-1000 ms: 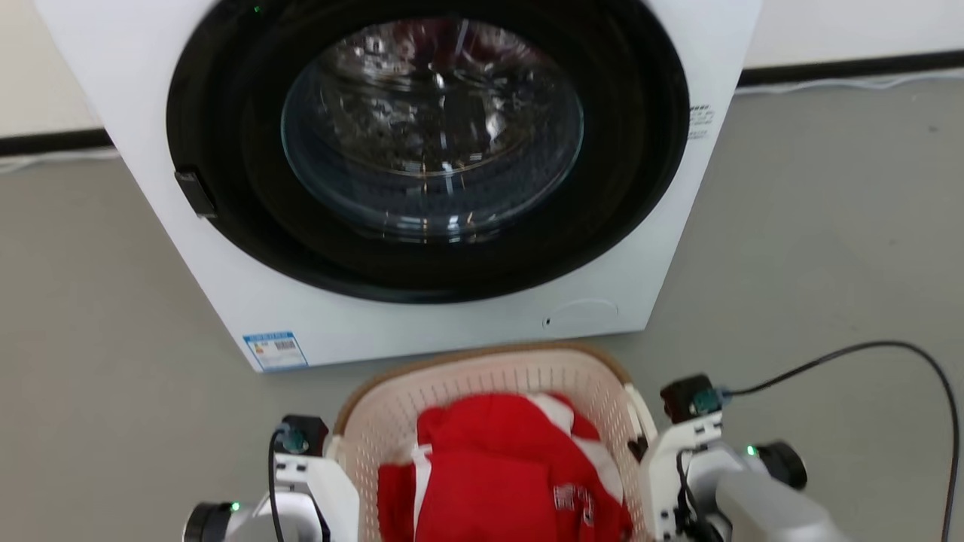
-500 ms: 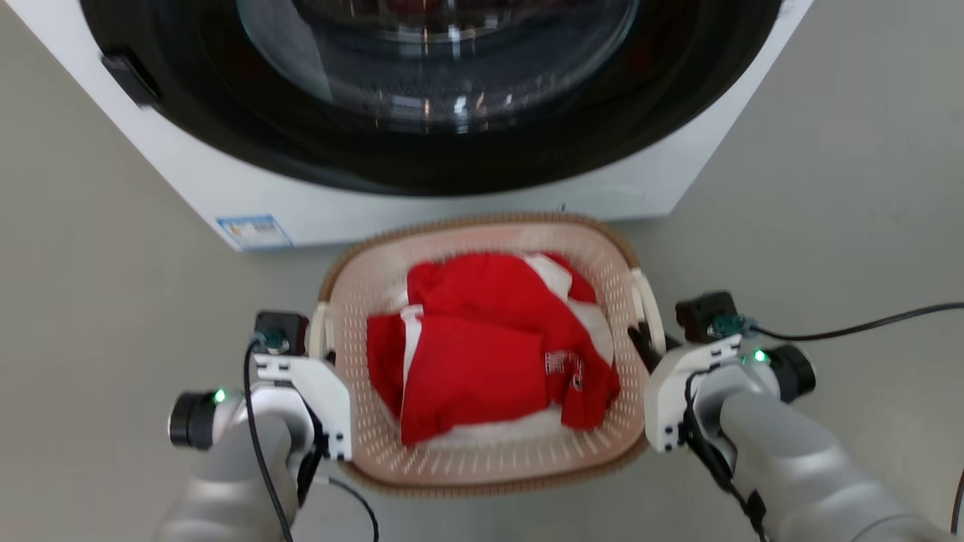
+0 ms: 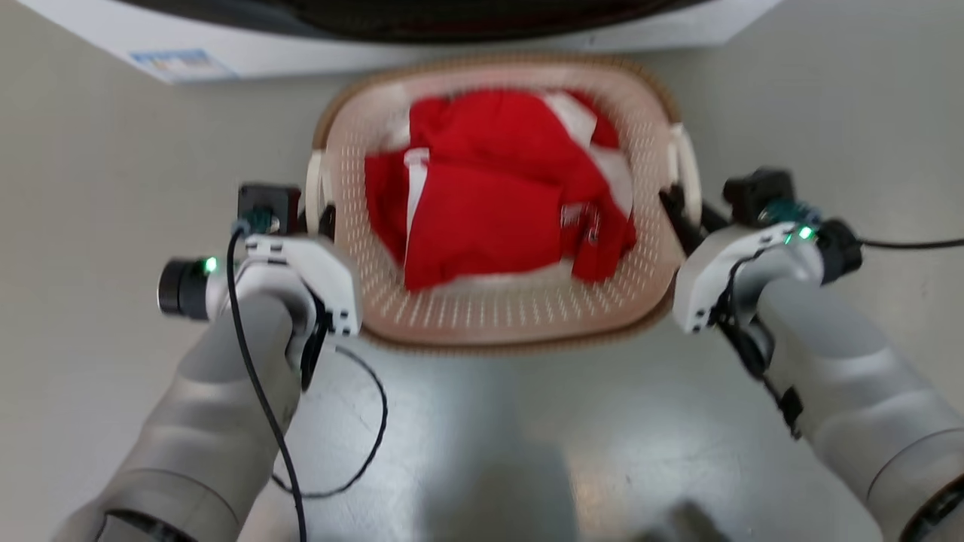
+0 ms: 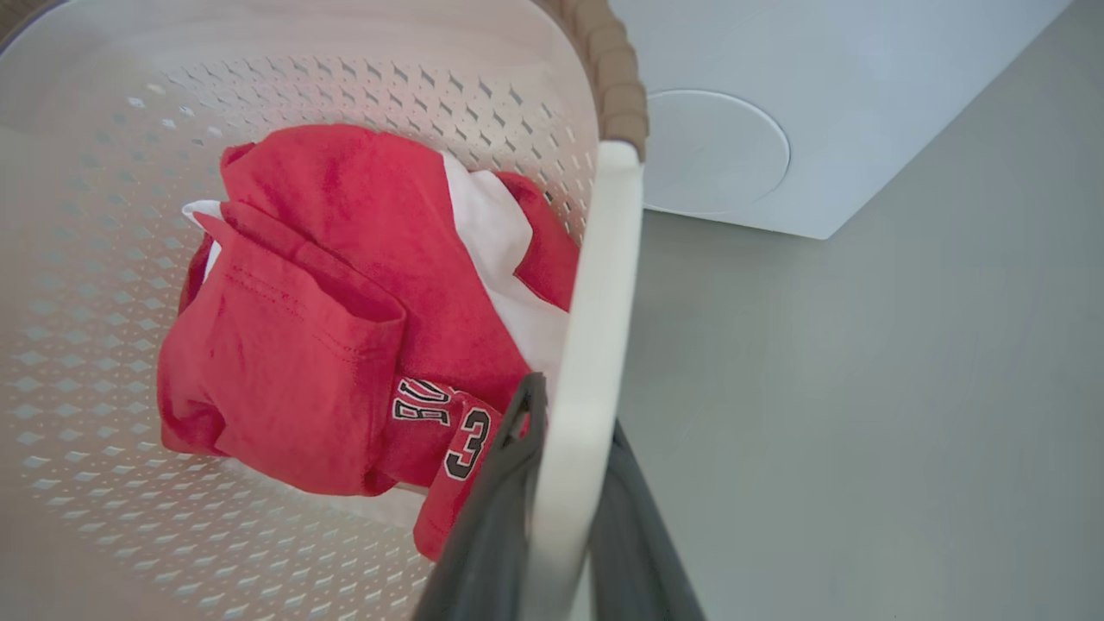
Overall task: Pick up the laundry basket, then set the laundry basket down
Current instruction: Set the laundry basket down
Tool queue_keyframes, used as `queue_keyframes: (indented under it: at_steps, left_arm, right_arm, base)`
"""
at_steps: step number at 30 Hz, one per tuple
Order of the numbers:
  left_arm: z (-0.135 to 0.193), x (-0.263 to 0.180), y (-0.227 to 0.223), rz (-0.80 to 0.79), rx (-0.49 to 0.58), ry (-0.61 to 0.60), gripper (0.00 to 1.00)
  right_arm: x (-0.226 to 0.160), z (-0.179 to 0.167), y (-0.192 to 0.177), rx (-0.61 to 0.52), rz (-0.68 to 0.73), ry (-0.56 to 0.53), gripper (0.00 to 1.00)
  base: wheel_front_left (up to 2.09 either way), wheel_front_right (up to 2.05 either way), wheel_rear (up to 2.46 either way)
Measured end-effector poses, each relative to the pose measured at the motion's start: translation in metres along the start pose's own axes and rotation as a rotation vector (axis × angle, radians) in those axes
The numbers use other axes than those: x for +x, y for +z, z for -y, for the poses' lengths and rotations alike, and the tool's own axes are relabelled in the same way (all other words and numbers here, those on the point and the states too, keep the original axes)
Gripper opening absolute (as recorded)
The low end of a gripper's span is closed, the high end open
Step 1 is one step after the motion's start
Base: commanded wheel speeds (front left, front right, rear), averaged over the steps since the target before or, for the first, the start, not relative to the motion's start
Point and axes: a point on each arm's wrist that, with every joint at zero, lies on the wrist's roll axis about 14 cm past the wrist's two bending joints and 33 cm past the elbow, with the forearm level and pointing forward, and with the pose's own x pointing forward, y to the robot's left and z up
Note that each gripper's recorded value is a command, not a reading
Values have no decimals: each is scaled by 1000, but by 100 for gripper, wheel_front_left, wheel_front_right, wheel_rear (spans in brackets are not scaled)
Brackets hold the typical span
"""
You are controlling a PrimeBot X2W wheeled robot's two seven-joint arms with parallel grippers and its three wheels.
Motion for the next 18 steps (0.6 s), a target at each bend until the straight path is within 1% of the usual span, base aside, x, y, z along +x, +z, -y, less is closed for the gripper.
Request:
queue_keyframes:
  at_steps: [4,10,18]
  left_arm:
    - [-2,24,-10,-6,-12,0,0]
    - [-10,42,-42,-60,-28,12,0]
    - [-12,54,-38,-26,-26,11,0]
  right_arm:
    - [21,13,-14,17,-16,-9,0]
    - [43,18,-41,33,-56,-6,0]
    - [49,24,-52,51,-65,-28,0]
  base:
    - [0,0,0]
    - [0,0,0]
    - [0,0,0]
